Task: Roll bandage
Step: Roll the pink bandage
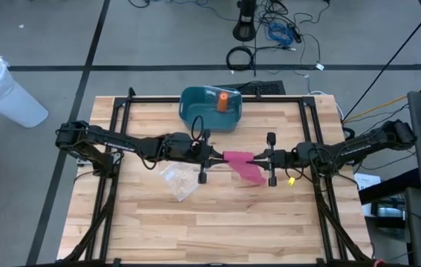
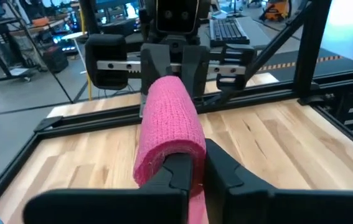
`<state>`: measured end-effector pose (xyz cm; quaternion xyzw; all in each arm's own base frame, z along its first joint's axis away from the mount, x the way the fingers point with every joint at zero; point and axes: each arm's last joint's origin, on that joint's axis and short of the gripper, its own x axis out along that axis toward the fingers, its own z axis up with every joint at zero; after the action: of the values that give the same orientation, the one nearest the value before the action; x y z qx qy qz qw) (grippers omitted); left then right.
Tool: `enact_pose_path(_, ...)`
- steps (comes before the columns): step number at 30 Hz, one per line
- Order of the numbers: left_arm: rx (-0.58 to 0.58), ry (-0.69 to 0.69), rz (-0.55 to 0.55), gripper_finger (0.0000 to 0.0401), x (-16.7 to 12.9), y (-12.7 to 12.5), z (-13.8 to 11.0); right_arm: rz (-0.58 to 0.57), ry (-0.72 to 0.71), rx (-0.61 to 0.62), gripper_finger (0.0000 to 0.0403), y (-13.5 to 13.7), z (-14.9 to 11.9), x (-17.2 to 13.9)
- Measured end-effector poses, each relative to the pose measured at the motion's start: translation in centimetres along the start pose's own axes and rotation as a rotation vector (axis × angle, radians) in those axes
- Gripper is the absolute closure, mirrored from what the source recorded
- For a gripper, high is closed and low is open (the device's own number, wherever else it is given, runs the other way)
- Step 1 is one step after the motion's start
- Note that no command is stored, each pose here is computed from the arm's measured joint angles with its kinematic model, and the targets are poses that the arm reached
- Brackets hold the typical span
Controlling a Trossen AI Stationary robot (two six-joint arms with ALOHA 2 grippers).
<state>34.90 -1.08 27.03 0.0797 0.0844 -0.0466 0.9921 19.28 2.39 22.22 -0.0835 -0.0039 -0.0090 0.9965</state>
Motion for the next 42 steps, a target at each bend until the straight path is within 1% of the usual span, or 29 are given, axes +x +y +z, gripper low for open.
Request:
enact_pose_path(4,-0.020,0.001,0.003,0.0387,0.0,0.0,0.0,-0.003,0.001,0.001,0.0400,0.0,0.0,0.0)
enact_pose_path(6,-0.023,0.001,0.006,0.0387,0.0,0.0,0.0,-0.010,0.002,0.002,0.0385,-0.1,0.0,0.0)
enact_pose_path(8,-0.025,-0.002,0.015,0.0388,0.0,0.1,0.0,-0.022,-0.008,0.019,0.0359,-0.2,0.2,-0.2)
enact_pose_path(12,-0.024,-0.003,0.085,0.0388,0.0,0.2,0.2,-0.043,-0.085,0.043,0.0297,-0.6,1.5,-1.2)
enact_pose_path(14,-0.024,-0.007,0.095,0.0388,0.0,0.3,0.3,-0.041,-0.099,0.054,0.0265,-0.8,2.0,-1.9)
enact_pose_path(17,-0.025,0.024,0.107,0.0388,0.0,0.3,-0.2,-0.032,-0.072,0.119,0.0225,-0.9,2.1,-2.7)
enact_pose_path(21,-0.021,0.008,0.164,0.0388,0.0,0.5,0.0,-0.018,0.079,0.228,0.0193,-0.7,0.7,-2.8)
enact_pose_path(23,-0.020,0.005,0.186,0.0388,-0.1,0.6,0.1,-0.006,0.131,0.276,0.0188,-0.4,0.0,-2.8)
enact_pose_path(25,-0.020,0.012,0.189,0.0388,0.0,0.7,0.0,-0.006,0.151,0.299,0.0187,-0.1,-0.2,-2.6)
enact_pose_path(28,-0.021,-0.025,0.195,0.0388,0.0,0.8,0.4,-0.085,0.197,0.302,0.0192,0.0,-1.5,-2.6)
enact_pose_path(30,-0.021,-0.048,0.192,0.0388,0.0,0.7,0.6,-0.145,0.195,0.304,0.0196,-0.1,-1.8,-2.6)
enact_pose_path(31,-0.021,-0.054,0.187,0.0388,0.0,0.6,0.7,-0.152,0.192,0.298,0.0199,-0.1,-1.8,-2.5)
enact_pose_path(38,-0.028,-0.042,0.178,0.0388,0.0,0.5,0.5,-0.121,0.054,0.221,0.0212,0.0,-0.2,-2.8)
enact_pose_path(42,-0.052,-0.027,0.173,0.0388,0.0,0.5,0.4,-0.094,-0.011,0.214,0.0222,0.1,0.8,-3.7)
